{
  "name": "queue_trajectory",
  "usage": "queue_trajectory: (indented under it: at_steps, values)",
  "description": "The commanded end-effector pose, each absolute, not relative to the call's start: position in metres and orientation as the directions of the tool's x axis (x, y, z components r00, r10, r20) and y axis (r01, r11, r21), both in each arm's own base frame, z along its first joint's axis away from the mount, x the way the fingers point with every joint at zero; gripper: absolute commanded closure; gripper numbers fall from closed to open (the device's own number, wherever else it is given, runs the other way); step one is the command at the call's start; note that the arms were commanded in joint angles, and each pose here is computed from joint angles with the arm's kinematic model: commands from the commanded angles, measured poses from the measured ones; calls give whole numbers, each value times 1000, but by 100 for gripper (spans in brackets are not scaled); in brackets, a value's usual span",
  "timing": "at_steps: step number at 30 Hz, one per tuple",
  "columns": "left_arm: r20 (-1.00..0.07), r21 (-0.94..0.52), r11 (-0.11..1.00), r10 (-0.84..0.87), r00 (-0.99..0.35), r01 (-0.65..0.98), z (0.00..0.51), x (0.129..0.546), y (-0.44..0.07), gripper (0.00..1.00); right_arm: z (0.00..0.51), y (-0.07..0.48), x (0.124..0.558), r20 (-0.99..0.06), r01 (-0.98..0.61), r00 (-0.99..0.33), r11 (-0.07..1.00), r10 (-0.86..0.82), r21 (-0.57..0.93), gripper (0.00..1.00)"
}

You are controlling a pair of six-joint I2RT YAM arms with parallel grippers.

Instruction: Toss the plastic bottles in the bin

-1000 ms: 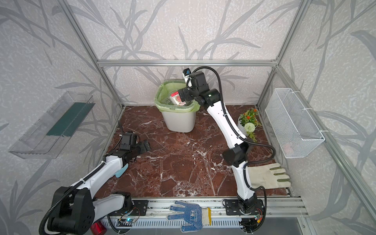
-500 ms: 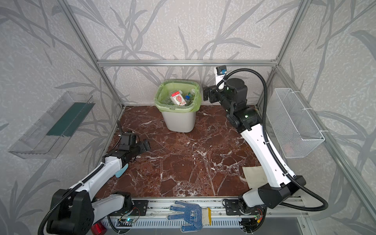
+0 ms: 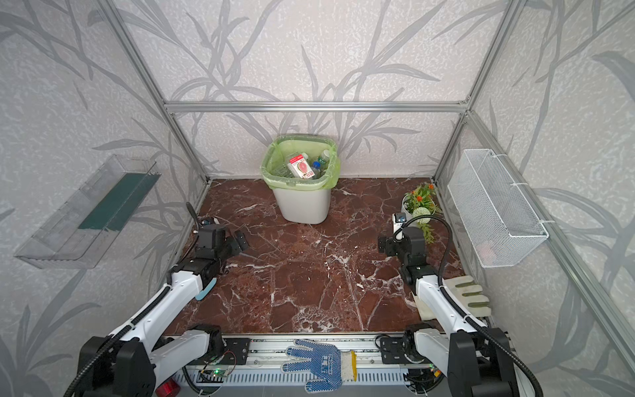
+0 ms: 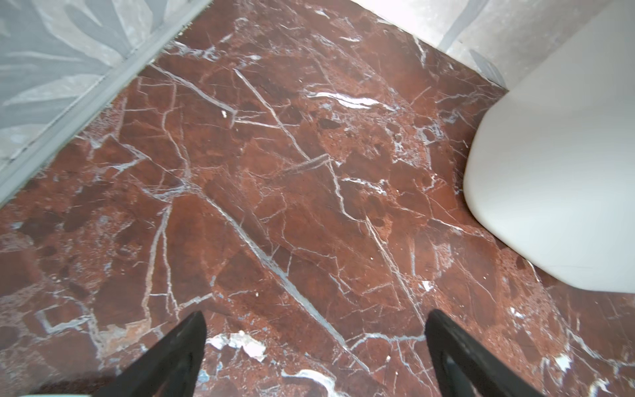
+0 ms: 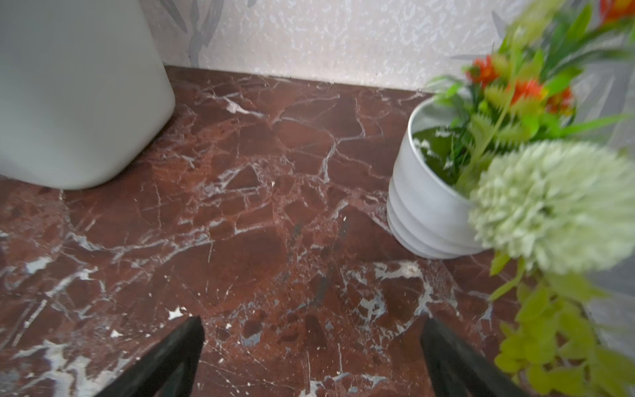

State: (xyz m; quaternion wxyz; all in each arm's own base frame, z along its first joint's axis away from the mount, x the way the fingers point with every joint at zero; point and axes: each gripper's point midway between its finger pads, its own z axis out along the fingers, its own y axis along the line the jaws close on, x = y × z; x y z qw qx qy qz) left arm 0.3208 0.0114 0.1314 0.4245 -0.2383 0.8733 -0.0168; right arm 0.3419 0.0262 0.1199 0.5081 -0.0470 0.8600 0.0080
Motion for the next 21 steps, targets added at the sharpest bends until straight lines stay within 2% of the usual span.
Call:
queue_trajectory:
  at_steps: [1,4,10,15,16,19,21]
  values:
    - [-773,-167,878,-399,-493,-449,135,319,28,1,139,23,361,-946,-68,-322,998,-23,-1,1]
    - [-795,-124,872,-374,-479,-474,140,316,38,1,113,27,366,-939,-81,-344,996,-4,25,1]
    - [-826,-110,864,-354,-439,-491,147,309,45,1,118,35,388,-948,-135,-316,991,-43,0,1]
    - [-844,-86,852,-338,-417,-517,146,303,53,1,93,33,389,-957,-132,-283,991,-67,-30,1]
    - [-846,-78,849,-333,-415,-523,147,303,55,1,99,33,392,-972,-128,-230,991,-57,-28,1]
    - [-861,-51,845,-307,-406,-532,151,304,59,1,93,27,393,-945,-93,-323,995,-49,-20,1]
    - [-881,-36,833,-288,-376,-553,154,305,65,1,93,33,398,-949,-132,-307,991,-66,-26,1]
